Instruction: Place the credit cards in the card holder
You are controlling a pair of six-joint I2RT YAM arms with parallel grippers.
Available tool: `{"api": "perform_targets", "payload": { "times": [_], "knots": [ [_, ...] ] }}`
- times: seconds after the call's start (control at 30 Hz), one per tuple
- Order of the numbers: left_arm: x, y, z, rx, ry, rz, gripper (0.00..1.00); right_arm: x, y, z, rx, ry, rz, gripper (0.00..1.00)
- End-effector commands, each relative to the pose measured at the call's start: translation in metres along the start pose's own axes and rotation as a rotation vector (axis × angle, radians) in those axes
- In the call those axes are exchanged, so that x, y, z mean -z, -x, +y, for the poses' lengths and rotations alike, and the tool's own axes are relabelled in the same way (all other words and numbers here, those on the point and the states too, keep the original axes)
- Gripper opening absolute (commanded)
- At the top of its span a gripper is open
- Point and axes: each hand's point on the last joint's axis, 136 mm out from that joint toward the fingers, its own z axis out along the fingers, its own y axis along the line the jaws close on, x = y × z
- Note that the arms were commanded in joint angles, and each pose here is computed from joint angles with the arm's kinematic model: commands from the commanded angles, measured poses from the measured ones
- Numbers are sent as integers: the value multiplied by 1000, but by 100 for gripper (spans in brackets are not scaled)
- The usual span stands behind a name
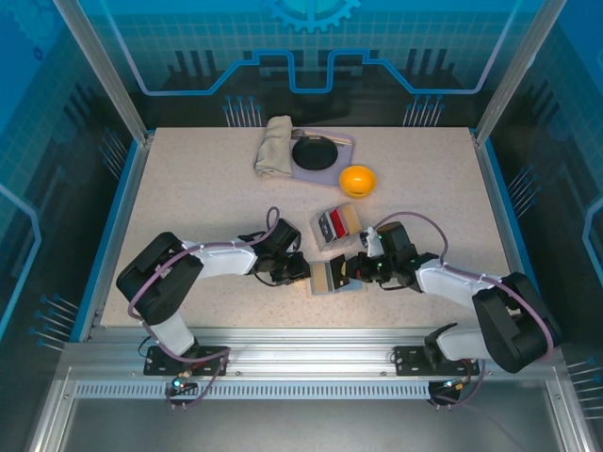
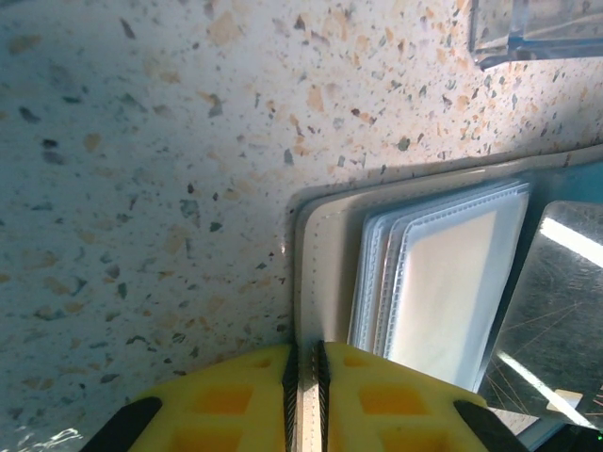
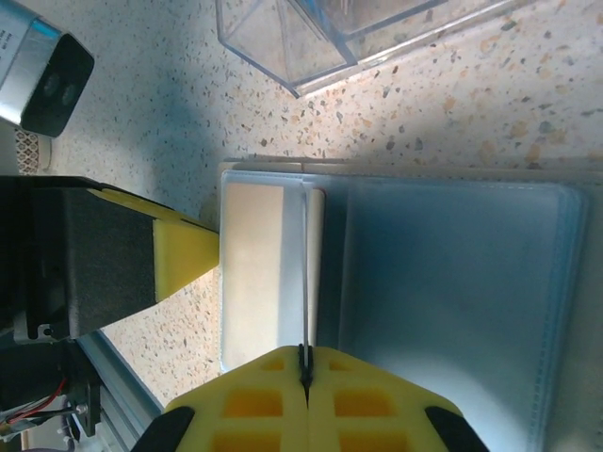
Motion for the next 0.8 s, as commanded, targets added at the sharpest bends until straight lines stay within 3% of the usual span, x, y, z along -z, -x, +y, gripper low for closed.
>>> {"api": "perform_targets", "payload": {
  "times": [0.0,0.43,0.77],
  "knots": [
    [-9,-4,7,-12,35,24,18,-6,-9,-5,-10,-16,38,5],
    [-8,-4,6,-11,31,25,18,-25,-23,-11,-41,-26,79,4],
    [-8,-5,7,-12,32,25,17,-9,-26,-25,-82,-93,61,5]
  ]
}}
